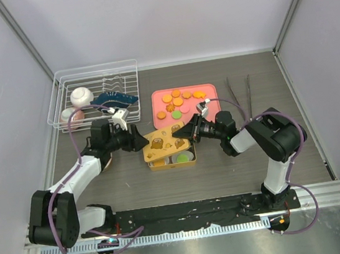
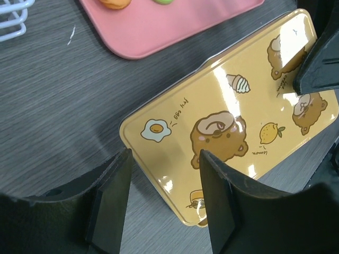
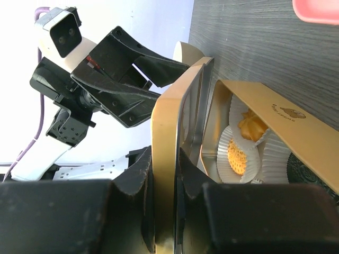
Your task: Pack the cookies
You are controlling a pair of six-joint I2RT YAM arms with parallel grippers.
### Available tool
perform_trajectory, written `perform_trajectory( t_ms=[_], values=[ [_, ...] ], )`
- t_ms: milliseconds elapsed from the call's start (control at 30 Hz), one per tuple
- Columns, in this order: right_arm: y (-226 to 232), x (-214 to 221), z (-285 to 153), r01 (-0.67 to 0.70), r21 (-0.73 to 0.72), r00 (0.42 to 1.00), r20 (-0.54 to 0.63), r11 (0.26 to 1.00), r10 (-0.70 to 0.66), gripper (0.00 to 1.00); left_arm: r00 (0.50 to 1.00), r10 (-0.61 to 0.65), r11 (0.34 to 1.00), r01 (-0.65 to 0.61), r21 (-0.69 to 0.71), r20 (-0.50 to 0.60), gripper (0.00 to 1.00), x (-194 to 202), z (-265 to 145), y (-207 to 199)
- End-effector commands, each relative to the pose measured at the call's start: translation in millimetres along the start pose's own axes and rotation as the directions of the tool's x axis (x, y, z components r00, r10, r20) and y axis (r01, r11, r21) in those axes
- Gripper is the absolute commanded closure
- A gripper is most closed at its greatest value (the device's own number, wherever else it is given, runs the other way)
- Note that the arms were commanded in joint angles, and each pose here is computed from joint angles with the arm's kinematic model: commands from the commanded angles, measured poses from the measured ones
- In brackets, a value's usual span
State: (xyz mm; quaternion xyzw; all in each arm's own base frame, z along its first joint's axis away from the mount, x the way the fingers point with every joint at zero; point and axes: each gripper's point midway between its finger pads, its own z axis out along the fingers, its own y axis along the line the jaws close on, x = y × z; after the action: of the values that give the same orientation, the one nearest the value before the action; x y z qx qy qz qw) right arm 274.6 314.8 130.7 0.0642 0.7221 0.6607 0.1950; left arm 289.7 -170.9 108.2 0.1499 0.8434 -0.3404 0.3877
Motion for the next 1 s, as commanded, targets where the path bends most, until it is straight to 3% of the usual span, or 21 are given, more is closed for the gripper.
perform_trajectory(
  t_ms=[0, 967],
  values=[
    [5, -4, 2, 0.054, -0.018, 0.998, 0.03, 0.998, -0.053, 0.99, 0.998, 0.052, 0.999, -0.052, -0.018, 0.031, 0.43, -18, -5, -1],
    [-4, -4, -8, 0.108, 0.094, 0.993, 0.042, 0.99, -0.112, 0.98, 0.998, 0.038, 0.998, -0.036, 0.049, -0.048, 0.38, 4, 5, -3]
  ],
)
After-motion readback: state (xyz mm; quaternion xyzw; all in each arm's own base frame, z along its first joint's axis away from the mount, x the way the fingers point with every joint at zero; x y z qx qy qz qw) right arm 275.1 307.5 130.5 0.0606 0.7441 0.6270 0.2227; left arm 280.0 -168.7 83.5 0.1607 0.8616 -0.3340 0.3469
